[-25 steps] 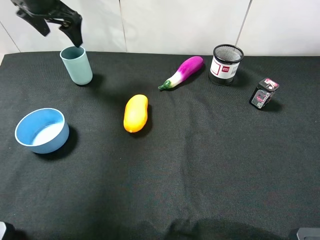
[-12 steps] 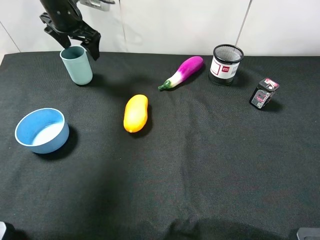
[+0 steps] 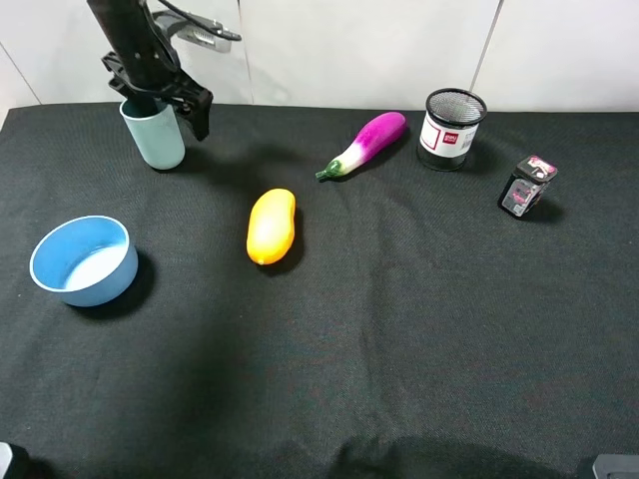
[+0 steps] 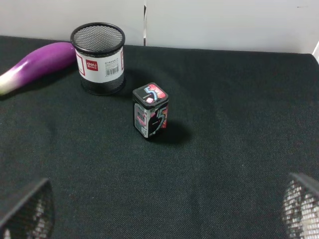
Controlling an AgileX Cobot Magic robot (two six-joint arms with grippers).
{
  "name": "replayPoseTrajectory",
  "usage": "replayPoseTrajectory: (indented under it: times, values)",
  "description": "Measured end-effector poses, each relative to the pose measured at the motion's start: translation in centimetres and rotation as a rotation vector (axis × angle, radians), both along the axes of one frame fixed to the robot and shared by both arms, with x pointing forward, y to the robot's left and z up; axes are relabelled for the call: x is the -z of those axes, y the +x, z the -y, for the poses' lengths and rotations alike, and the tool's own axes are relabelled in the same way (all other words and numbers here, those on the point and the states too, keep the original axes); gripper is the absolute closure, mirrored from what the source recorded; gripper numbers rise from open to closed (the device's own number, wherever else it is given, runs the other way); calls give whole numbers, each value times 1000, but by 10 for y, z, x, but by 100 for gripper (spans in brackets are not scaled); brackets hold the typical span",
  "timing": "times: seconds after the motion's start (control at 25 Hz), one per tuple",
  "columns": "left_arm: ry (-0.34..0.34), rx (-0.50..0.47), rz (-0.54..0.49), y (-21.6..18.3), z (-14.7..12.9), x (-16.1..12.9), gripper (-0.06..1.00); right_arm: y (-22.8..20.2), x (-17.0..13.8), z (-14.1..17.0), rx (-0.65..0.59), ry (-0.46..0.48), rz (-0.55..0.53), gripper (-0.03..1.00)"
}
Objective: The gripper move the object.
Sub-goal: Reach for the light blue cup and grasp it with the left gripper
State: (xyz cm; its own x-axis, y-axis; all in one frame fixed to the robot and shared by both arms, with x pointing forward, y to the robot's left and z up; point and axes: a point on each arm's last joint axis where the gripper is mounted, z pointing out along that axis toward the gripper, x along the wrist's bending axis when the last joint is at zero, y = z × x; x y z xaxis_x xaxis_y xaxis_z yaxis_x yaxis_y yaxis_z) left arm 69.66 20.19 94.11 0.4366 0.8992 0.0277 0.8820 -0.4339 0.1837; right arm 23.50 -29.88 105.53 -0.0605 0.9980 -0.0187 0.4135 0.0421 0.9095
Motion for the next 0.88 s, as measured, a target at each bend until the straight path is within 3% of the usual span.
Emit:
replayPoseTrajectory:
  times: [0.48,0.88]
  values:
    - [4,0,-17,6,1,29,1,0,0,0,0,0,0,27]
    - [-22,-10,-15,6,3,30,34,0,0,0,0,0,0,27]
